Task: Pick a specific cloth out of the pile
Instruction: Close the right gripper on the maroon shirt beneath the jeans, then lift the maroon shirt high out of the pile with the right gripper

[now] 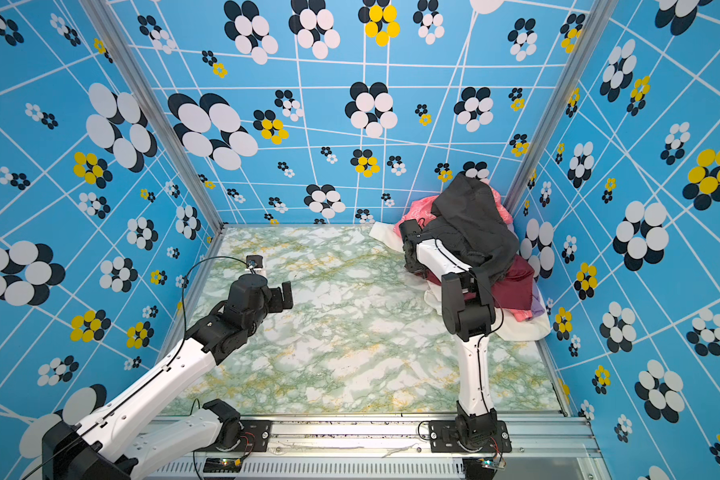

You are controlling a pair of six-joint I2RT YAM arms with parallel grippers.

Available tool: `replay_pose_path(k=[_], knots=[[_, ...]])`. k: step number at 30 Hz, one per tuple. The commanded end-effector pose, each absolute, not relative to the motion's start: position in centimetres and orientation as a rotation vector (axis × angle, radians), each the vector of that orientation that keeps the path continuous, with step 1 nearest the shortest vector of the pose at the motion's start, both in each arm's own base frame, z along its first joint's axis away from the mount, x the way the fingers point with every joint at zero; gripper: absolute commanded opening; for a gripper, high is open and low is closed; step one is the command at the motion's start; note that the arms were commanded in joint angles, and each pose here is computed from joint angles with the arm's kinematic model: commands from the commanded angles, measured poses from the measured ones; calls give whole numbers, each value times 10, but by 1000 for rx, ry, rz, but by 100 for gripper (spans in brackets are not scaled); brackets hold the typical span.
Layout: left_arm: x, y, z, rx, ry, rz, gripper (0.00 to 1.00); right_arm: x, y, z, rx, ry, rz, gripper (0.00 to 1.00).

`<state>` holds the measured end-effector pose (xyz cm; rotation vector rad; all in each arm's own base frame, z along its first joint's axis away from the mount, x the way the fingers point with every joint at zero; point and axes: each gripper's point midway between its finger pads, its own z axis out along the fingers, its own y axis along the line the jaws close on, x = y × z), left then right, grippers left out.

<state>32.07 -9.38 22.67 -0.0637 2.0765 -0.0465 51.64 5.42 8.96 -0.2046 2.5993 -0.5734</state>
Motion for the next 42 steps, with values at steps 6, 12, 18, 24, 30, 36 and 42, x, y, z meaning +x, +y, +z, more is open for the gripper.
replay_pose_path(k=[6,12,18,24,30,36,42], knots=[[308,-83,234,-81,2050,-25,99,513,35,210,-73,2375,-603,0],[302,-78,241,-95,2023,-34,99,511,27,258,-18,2283,-599,0],[298,-76,245,-100,2012,-37,99,500,13,317,55,2159,-607,0],[294,-72,248,-107,2004,-31,99,477,2,377,131,2025,-550,0],[293,-73,249,-101,1994,-44,99,453,3,423,167,1937,-443,0],[293,-73,251,-97,1990,-45,99,429,12,465,191,1832,-271,0],[292,-72,251,-94,1986,-44,99,406,17,502,203,1730,-155,0]])
